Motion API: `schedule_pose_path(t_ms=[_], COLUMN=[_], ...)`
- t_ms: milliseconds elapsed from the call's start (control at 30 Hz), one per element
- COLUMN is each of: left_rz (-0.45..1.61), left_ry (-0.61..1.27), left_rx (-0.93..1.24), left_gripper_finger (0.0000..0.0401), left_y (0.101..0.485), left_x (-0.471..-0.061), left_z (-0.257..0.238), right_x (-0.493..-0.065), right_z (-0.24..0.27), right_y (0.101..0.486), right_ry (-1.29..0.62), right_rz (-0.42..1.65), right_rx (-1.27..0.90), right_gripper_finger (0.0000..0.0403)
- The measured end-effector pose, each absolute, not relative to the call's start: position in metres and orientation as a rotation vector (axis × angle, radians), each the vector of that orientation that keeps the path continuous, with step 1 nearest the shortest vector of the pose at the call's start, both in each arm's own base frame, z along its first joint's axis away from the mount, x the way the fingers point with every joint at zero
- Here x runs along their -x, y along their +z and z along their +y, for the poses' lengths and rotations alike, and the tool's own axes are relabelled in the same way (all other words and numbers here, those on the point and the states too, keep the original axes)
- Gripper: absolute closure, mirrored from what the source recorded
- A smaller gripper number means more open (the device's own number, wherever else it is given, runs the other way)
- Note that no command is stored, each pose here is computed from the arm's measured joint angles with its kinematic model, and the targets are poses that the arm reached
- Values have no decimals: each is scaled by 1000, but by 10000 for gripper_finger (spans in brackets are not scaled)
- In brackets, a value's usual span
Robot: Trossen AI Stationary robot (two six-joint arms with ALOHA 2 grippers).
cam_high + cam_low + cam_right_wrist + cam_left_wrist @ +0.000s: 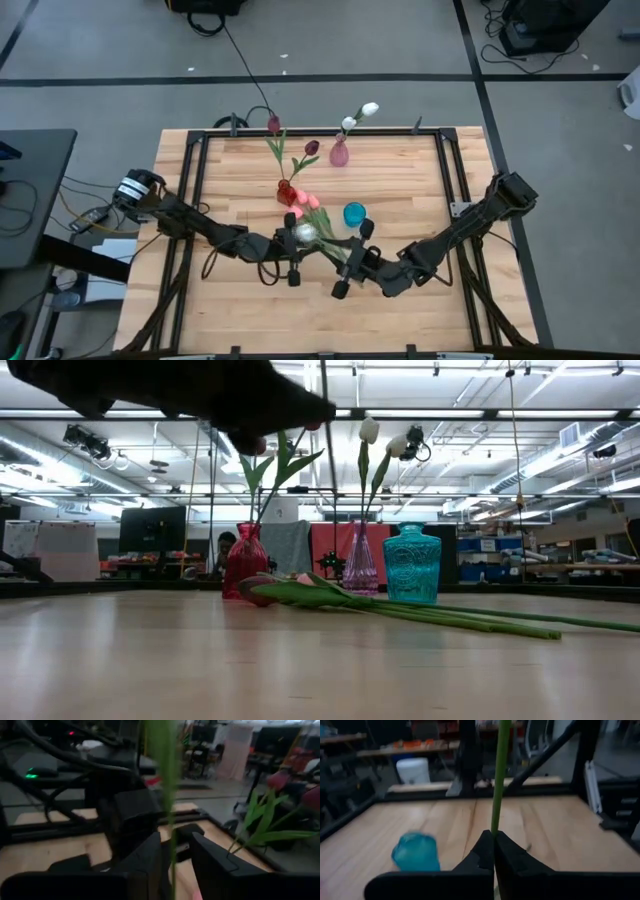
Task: Sort flowers into vase by color
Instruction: Put the white tulip into the pink vase
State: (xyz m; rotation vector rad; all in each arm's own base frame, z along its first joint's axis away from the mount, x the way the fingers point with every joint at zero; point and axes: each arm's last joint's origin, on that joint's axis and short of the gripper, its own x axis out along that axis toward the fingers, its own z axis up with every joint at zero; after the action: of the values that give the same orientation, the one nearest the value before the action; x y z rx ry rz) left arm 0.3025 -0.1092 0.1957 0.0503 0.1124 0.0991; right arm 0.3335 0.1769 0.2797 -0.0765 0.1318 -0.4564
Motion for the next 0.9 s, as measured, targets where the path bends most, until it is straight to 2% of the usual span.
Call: schedule_pose_path(t_ms=[267, 633, 767, 900], left_rz=[239, 402, 398, 404], left_ry=[109, 172, 185, 183], left_rx=[-59, -61, -55, -63], left_gripper_finger=[400, 401, 401, 401], left_y=[193, 195, 197, 196], left_x=[-295, -295, -295, -295], left_z=[-105, -104, -104, -104], right_x=[-333, -337, -338, -337], right_z=[154, 153, 153, 152], right_y=[274, 269, 267, 267], right_ry=[-428, -385, -323, -381], right_rz=[259, 288, 312, 301], right_rx=[10, 6, -9, 10], right_gripper_finger=[277, 277, 277, 278])
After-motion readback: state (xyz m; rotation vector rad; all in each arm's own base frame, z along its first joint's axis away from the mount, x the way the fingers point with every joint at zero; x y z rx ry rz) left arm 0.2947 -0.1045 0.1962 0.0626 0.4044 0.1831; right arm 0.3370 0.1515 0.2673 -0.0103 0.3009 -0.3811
